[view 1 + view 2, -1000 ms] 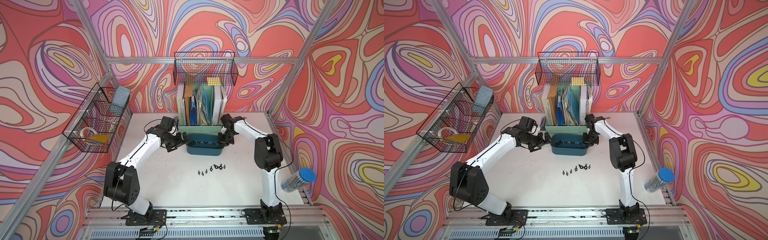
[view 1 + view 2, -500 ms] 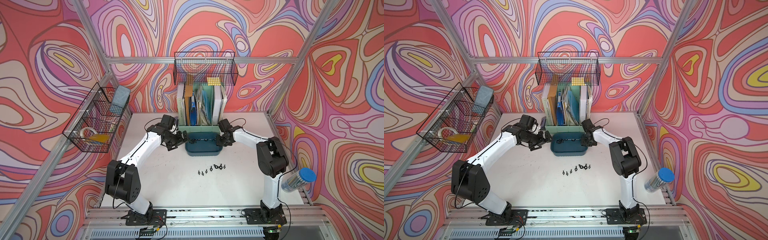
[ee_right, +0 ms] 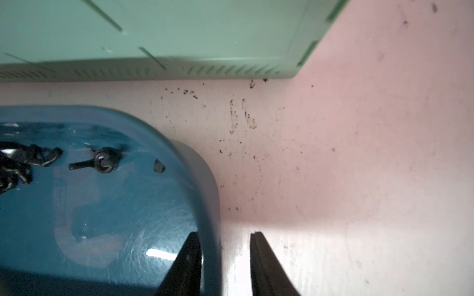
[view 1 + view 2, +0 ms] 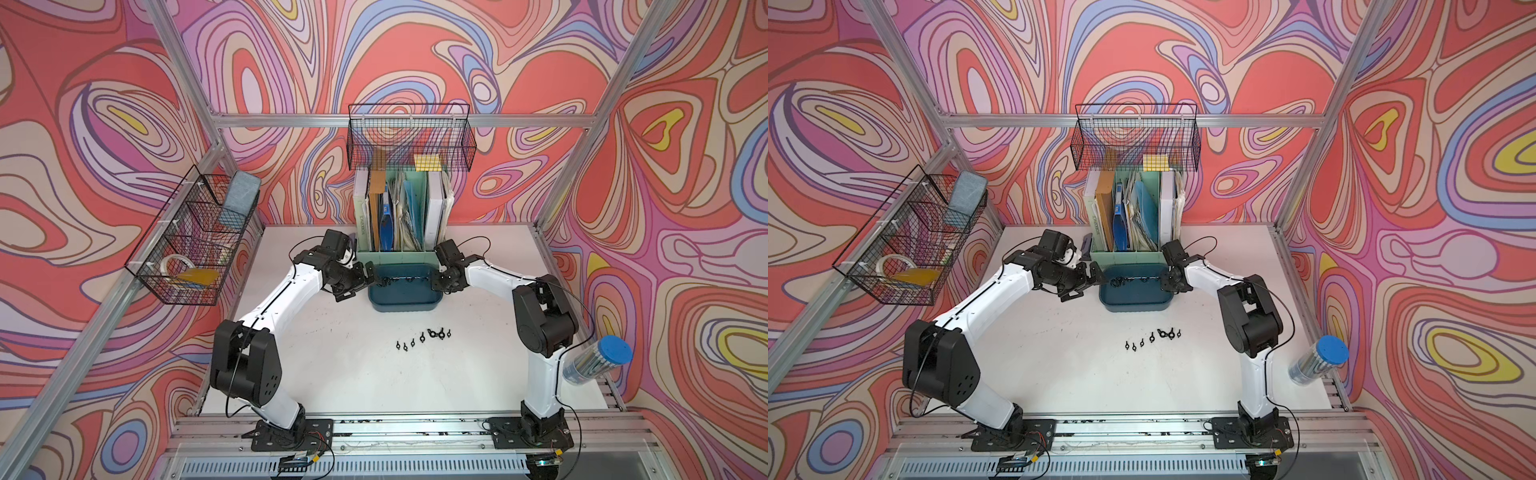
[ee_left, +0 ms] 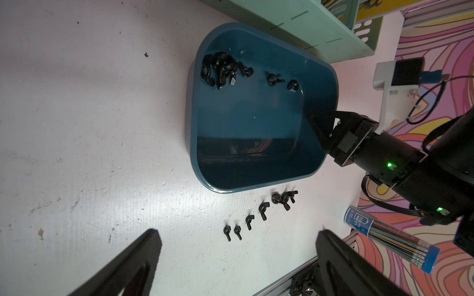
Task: Take out the wing nut from the storage box
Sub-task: Pick up the wing nut from the storage box.
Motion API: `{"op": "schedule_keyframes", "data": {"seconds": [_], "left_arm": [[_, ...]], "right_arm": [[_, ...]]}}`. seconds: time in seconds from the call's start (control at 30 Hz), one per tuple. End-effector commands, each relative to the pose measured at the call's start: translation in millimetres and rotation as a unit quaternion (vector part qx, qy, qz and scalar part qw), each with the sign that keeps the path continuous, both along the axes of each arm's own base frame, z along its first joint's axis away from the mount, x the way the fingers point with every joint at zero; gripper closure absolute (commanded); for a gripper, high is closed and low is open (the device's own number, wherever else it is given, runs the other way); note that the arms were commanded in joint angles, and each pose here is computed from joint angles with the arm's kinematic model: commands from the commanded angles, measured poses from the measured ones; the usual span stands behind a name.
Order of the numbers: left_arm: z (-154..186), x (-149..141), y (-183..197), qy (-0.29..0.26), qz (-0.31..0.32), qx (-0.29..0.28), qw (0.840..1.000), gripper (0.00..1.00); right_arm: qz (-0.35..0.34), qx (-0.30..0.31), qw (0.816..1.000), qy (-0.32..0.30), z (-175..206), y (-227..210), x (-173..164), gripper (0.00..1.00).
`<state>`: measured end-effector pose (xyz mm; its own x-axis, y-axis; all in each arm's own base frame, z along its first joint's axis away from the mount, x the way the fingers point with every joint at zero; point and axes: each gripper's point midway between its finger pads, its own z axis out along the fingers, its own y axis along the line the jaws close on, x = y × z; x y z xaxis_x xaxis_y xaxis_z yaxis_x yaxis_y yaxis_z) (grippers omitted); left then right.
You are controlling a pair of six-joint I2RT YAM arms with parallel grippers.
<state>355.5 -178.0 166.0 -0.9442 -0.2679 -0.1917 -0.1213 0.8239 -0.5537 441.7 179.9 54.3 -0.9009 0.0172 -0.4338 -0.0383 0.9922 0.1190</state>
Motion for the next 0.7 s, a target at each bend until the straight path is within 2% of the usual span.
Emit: {"op": "schedule_keyframes", "data": {"seconds": [0.0,0.13,0.3,0.47,0.67], "left_arm": [[10.0,3.9,0.0,-0.024,-0.013,-0.002,1.0,0.01],[12.9,4.0,0.7,-0.033,-0.02,0.004,0.999,0.01],[13.8,4.3,0.4,-0.036,-0.026,0.006,0.999,0.01],[17.6,5.4,-1.0,-0.042,-0.032,0.004,0.999,0.01],[19.6,4.3,3.0,-0.045,-0.032,0.016,0.998,0.01]], "right_arm": [[0.002,-0.002,0.999,-0.039,40.4,-0.4,-0.2,0.66],[0.041,0.002,0.997,-0.068,67.6,11.5,-3.1,0.67],[0.125,0.026,0.988,-0.091,83.5,50.6,-3.0,0.71],[0.181,0.026,0.981,-0.061,63.4,83.0,2.6,0.71],[0.197,0.018,0.98,-0.038,33.0,95.2,12.9,0.67]]}}
